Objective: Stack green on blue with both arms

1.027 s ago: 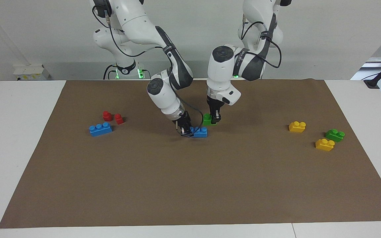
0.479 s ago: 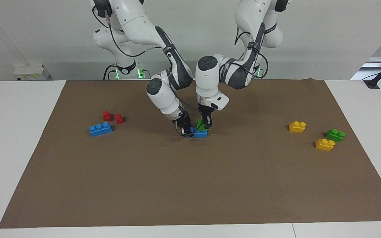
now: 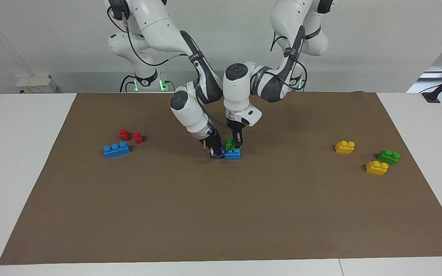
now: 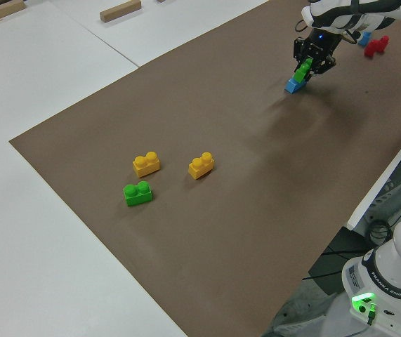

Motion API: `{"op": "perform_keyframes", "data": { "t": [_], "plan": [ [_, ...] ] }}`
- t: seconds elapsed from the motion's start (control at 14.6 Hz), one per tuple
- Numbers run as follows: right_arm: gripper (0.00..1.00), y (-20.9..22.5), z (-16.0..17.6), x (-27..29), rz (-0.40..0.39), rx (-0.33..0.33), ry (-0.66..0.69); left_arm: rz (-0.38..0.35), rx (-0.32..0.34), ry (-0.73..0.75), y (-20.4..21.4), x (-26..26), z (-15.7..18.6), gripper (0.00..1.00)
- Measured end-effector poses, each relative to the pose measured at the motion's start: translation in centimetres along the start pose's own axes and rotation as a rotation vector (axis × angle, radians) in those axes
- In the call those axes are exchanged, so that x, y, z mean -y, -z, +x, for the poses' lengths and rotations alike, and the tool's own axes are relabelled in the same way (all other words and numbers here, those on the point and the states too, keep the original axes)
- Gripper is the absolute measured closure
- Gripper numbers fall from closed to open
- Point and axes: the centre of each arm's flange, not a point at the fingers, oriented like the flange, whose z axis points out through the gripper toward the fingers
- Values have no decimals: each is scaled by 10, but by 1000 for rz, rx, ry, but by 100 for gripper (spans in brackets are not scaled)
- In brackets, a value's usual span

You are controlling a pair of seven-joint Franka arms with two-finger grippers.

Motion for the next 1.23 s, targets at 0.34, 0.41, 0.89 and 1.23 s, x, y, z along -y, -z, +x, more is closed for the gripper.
{"op": "perform_keyframes", "data": {
  "t": [0.34, 0.41, 0.89, 1.23],
  "plan": [
    [66, 0, 0, 0, 1, 0, 1, -22, 0, 0, -4, -5, 2, 67],
    [66, 0, 0, 0, 1, 0, 2, -23, 0, -3, -6, -5, 1, 67],
    [66, 0, -1, 0, 1, 0, 8, -24, -8, -16, -18, -5, -1, 67],
    [66, 0, 0, 0, 2, 1, 6, -40, -34, -43, -22, -7, 2, 42]
  ]
}}
